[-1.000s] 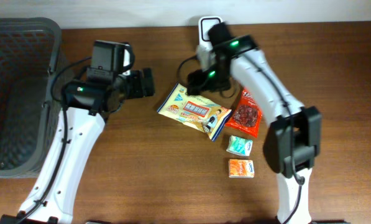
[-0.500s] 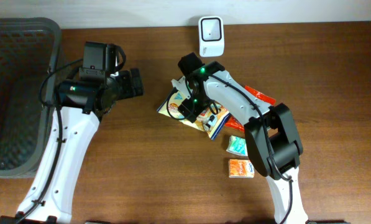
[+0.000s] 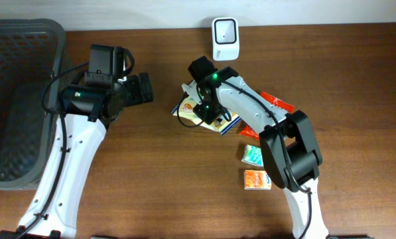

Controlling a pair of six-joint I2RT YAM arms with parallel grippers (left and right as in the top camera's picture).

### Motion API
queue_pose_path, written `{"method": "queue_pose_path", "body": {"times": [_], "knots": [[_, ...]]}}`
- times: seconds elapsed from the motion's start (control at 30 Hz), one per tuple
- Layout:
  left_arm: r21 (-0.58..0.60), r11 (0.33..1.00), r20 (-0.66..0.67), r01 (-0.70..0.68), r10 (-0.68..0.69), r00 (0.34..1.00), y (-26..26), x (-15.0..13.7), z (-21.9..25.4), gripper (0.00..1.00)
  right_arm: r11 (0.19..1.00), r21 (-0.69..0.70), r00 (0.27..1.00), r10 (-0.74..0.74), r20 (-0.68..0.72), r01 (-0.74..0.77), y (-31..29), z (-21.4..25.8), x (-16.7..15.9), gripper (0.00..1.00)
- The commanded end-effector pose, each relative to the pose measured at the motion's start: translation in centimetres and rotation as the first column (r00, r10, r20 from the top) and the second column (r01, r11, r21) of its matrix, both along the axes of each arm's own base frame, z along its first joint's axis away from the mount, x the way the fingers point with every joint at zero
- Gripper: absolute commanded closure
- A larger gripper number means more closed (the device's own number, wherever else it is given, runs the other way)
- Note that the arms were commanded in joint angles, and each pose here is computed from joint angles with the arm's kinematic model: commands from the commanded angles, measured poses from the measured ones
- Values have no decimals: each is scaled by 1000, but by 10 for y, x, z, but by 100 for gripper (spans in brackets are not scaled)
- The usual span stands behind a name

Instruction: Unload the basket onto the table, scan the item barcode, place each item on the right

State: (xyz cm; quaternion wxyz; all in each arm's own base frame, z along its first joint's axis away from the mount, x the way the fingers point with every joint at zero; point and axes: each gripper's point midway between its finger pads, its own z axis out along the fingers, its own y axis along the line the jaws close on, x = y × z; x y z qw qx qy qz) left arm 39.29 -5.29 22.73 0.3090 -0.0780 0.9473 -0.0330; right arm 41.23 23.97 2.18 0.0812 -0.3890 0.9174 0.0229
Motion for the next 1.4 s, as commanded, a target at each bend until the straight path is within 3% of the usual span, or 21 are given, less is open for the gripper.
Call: {"method": "queue_pose_path", "body": {"times": [0.0,0.13,0.2,0.3,0.43,0.47,0.5,0.53,0.6,0.67,1.0,1.03,1.1,1.2,1.27,1.37], "knots": [[6,1000,10,-18,18,1000,4,0,4,1,985,29,985,-168,30,167,0,12,23,96],[9,1000,-3,-19,19,1000,5,-1,1,1,948,148,945,-300,134,280,-3,84,68,96],[10,1000,-5,-19,19,1000,5,-1,1,1,944,169,938,-310,156,284,-5,102,74,96],[10,1000,-8,-19,19,1000,5,0,-1,1,947,139,943,-308,124,291,-11,98,66,96],[11,1000,-13,-19,19,1000,4,1,-3,1,954,57,955,-296,17,295,-17,50,38,96],[11,1000,-13,-19,19,1000,4,1,-3,1,955,47,956,-294,-8,294,-18,38,31,73],[11,1000,-13,-18,19,1000,4,1,-3,1,954,28,954,-297,-29,298,-21,28,25,39],[11,1000,-13,-18,19,1000,4,1,-3,1,945,24,945,-326,-39,327,-23,27,23,19],[11,1000,-14,-18,18,1000,4,0,-3,1,904,51,905,-423,-36,425,-25,36,30,2],[11,1000,-14,-18,18,1000,4,0,-3,1,899,67,901,-432,-27,433,-29,40,37,1],[5,1000,-16,-14,14,1000,3,0,-3,1,894,17,892,-444,-90,447,-42,-16,14,2],[5,1000,-16,-14,14,1000,3,0,-3,1,894,19,892,-444,-88,447,-42,-16,15,12],[5,1000,-16,-14,14,1000,3,0,-3,1,894,31,893,-443,-78,447,-40,-15,18,47],[5,1000,-16,-14,14,1000,3,0,-3,1,894,49,894,-443,-63,446,-37,-10,24,83],[5,1000,-16,-14,14,1000,3,0,-3,1,893,65,896,-442,-50,445,-35,-2,30,96],[5,1000,-16,-14,14,1000,3,0,-4,1,892,104,897,-442,-17,441,-28,26,45,96]]}}
